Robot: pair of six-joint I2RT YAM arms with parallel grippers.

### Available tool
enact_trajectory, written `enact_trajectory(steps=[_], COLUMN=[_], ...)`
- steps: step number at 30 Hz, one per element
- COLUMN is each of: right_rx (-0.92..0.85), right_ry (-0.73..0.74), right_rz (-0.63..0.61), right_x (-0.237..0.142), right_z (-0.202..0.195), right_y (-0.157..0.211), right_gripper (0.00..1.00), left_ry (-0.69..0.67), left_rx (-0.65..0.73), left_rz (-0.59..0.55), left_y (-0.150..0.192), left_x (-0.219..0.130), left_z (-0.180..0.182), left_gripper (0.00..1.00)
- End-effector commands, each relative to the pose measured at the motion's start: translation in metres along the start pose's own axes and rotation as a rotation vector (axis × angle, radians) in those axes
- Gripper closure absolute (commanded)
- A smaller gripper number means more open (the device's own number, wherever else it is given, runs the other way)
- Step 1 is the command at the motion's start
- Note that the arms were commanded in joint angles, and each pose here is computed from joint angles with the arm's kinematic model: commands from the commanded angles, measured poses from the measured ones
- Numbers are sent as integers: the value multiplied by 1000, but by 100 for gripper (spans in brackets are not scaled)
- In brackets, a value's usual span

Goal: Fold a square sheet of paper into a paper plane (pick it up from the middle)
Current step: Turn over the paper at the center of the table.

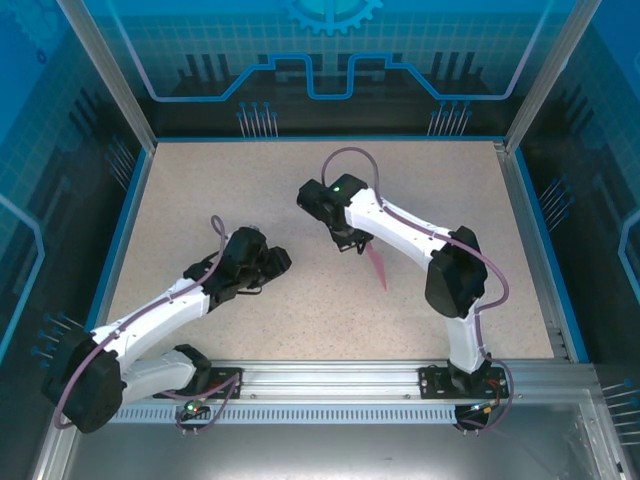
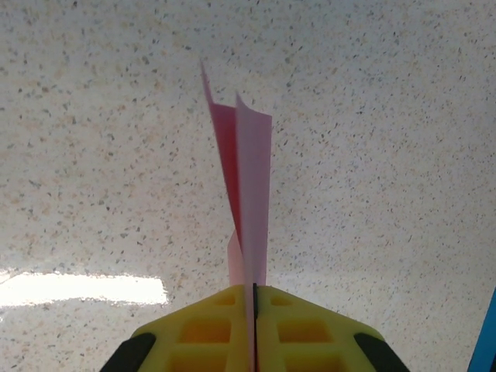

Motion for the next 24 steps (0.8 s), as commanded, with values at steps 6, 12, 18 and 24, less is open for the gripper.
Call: enact_trajectory(steps=[6, 12, 18, 24], right_rx=[-17, -32, -58, -100], right_ry=[9, 13, 111, 190], right_rz=[43, 43, 39, 67], right_x=[-3, -1, 15, 36], right_z=[-3, -1, 5, 23], right_y=[-3, -11, -11, -8], right_gripper=[92, 92, 93, 92], left_ry=[31, 16, -36, -147], left_rx=[25, 62, 20, -38], left_rz=[27, 42, 10, -32], left_y=[-11, -15, -15, -10], left_x=[-2, 2, 2, -8], left_z=[-15, -20, -6, 16], left_gripper=[50, 50, 50, 50])
Point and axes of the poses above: each hand's point on the last joint's axis, 136 mm out from that joint toward the fingers, its own x axis out along the fingers, its own z axis along the line the jaws close on, y = z × x, the point moved 8 cm from there along -x, back along the fingers, and after that the axes turned 10 degrees about x, right-handed, at the moved point
